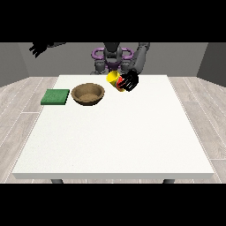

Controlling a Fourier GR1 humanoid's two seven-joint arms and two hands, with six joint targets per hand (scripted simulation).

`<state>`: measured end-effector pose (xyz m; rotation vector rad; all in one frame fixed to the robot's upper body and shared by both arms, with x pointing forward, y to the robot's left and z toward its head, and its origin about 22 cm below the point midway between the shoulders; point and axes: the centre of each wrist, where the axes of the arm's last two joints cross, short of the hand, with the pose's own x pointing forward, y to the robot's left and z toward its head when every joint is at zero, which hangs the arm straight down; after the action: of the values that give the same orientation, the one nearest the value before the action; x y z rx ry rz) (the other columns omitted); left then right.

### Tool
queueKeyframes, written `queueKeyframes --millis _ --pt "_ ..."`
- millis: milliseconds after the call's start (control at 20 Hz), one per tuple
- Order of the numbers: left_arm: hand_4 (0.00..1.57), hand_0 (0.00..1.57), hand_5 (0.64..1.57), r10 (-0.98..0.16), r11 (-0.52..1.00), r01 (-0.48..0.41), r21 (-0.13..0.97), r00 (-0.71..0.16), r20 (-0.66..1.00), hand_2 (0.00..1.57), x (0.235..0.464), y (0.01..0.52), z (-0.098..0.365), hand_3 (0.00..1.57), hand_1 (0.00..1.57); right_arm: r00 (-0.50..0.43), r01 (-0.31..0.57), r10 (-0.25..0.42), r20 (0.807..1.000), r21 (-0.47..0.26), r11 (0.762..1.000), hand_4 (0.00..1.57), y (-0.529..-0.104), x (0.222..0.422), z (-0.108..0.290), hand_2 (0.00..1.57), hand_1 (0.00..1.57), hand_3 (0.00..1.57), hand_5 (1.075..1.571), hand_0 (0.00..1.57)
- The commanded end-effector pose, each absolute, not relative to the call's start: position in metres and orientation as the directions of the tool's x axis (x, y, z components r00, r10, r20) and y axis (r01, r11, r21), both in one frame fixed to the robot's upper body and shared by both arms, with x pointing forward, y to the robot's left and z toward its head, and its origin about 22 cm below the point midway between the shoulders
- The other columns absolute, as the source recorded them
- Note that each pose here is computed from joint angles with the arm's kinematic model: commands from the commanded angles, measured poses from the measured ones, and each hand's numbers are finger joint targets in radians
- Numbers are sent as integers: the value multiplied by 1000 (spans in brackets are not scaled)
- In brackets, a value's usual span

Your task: Pick the cup and pour the ball into the bowl, then pick the bowl and place it on the pad

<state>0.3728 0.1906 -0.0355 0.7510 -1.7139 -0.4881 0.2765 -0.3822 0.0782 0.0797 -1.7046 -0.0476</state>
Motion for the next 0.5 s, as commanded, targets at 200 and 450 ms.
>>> queueKeyframes --millis 200,450 --pt "1456 1357 1535 -931 361 -210 908 -126 341 1571 383 122 -29 1571 1357 -40 -29 -99 994 98 995 677 -379 279 45 0 0 97 1559 0" --pt "1441 1361 1545 -973 212 -153 965 -126 194 1571 386 93 -17 1571 1361 -13 45 -123 992 123 991 685 -417 260 23 0 0 0 1559 0"
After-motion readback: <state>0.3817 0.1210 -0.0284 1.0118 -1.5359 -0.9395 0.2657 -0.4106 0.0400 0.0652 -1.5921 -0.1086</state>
